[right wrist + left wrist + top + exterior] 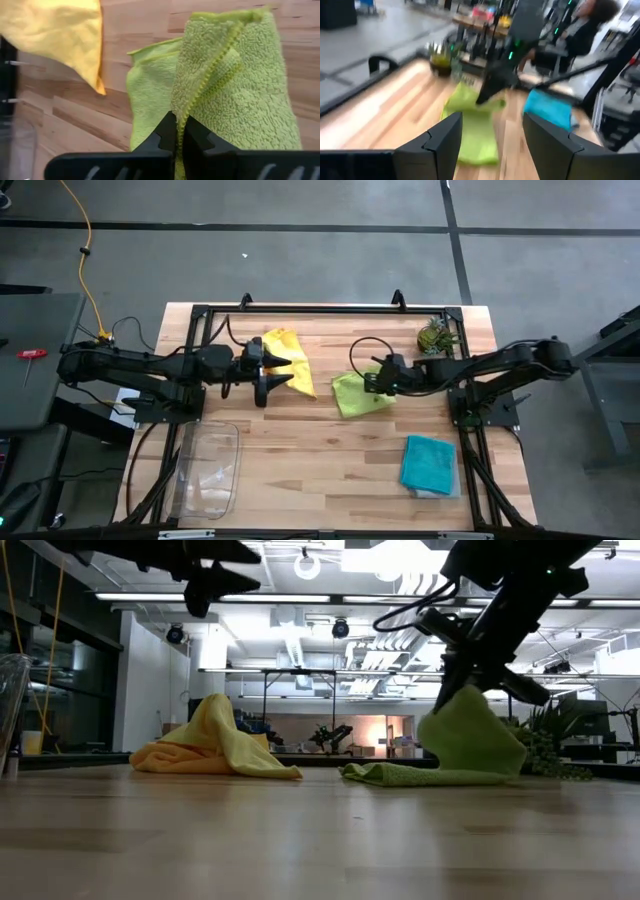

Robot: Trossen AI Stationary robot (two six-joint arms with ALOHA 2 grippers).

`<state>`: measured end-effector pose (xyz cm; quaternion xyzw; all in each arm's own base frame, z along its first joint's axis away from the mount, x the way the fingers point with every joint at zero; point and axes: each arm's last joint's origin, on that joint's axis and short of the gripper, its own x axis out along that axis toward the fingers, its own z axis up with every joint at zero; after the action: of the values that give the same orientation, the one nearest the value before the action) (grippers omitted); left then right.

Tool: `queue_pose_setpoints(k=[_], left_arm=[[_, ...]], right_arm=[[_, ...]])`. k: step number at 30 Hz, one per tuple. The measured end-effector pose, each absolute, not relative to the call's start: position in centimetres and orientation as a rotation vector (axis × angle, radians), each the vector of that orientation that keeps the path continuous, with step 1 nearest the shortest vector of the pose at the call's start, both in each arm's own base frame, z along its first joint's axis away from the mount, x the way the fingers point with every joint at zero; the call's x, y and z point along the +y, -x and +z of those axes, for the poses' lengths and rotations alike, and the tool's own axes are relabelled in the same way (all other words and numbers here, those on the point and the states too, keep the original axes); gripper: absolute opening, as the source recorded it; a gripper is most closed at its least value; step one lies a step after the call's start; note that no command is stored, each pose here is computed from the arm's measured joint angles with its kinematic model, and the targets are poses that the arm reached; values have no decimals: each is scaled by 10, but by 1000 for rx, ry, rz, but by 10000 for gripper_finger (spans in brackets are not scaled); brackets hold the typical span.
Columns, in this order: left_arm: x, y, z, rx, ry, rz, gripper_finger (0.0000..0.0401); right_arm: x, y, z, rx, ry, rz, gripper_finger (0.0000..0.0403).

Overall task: Fold microfiber towels
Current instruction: Fold the green microfiber cloth

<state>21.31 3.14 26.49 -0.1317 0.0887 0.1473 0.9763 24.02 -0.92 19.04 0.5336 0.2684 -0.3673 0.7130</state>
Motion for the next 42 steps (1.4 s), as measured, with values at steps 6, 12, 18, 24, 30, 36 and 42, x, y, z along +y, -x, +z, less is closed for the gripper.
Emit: queue_pose_setpoints(k=[6,12,18,24,30,36,42], left_arm=[[30,-227,230,413,263,318,195],[25,-264,186,493,252,292,121],[23,-297,139,527,325,289,12],[23,-321,108,630,349,258,3],[23,-333,102,642,357,230,2],[29,-332,103,638,363,247,0],[32,-332,103,637,367,249,0]], right_arm=[[-9,-243,191,578,-1192,-802,0],[-9,-247,194,528,-1225,-773,0],[-9,-249,196,511,-1240,-748,0],[-7,-249,195,551,-1261,-711,0],[-7,-249,196,557,-1269,-696,0],[-8,-250,196,531,-1265,-716,0],[-8,-250,196,524,-1279,-717,0]])
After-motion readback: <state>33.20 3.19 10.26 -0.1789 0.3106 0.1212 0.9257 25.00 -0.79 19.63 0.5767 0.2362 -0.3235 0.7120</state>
